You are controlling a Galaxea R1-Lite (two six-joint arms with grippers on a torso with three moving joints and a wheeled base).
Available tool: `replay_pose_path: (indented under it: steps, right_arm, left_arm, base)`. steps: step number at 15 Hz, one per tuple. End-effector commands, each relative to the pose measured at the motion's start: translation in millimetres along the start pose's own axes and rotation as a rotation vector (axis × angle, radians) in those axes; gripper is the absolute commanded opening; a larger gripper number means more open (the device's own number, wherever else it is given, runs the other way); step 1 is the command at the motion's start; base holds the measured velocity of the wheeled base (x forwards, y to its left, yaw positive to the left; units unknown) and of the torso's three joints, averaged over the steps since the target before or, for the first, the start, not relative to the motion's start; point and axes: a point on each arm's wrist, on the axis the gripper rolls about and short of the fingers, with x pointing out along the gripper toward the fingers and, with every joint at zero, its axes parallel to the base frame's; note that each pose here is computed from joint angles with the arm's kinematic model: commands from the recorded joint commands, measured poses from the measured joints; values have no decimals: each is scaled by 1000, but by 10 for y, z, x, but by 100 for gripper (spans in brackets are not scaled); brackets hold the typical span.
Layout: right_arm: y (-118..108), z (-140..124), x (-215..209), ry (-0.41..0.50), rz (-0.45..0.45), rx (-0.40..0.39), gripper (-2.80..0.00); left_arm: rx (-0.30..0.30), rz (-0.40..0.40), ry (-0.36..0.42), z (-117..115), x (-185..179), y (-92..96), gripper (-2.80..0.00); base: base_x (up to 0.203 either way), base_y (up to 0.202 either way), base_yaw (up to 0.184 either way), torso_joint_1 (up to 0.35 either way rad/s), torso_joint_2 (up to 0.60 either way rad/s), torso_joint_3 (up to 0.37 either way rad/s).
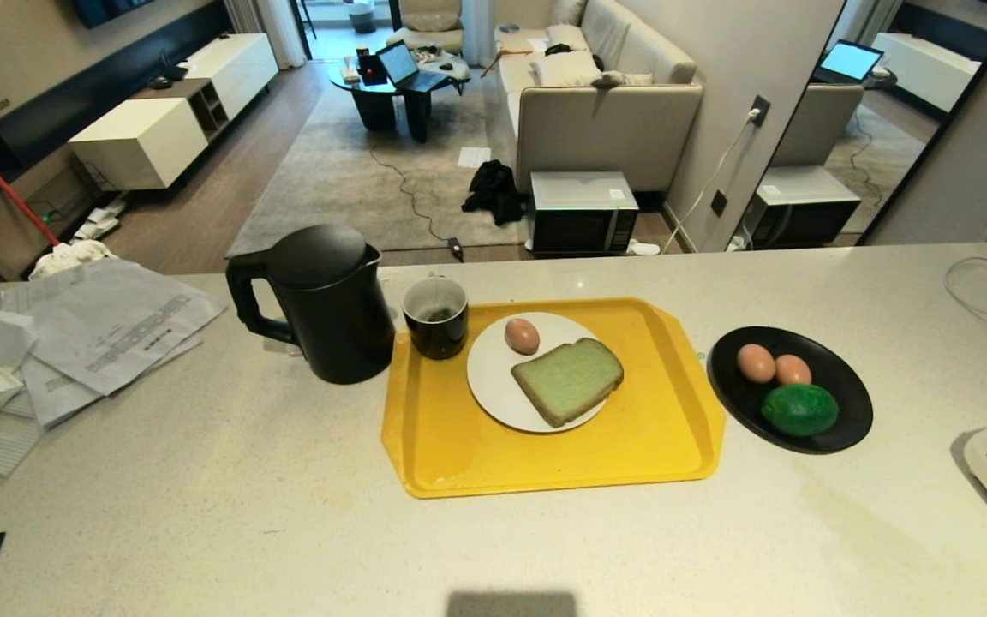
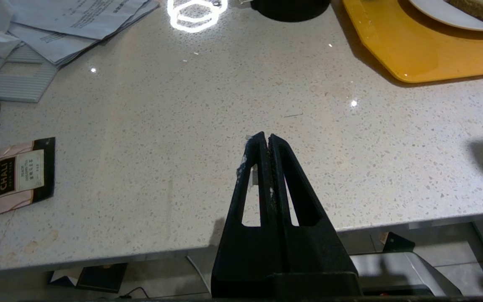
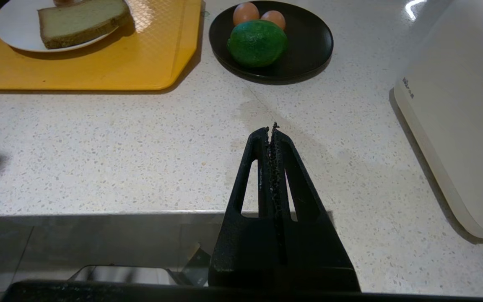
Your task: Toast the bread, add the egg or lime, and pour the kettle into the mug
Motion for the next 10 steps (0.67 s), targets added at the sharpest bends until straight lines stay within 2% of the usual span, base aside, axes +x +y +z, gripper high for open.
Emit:
replay_pose_path:
  steps: [1, 10]
  right_arm:
    - [0, -1, 0, 1, 0, 0, -280]
    - [0, 1, 0, 0, 0, 0, -280]
  left_arm:
    - [0, 1, -1, 0, -1, 0, -280]
    - [-9, 1, -1, -1, -1, 0, -280]
  base:
    - [0, 0, 0, 0, 0, 0]
    - [0, 0, 0, 0, 0, 0]
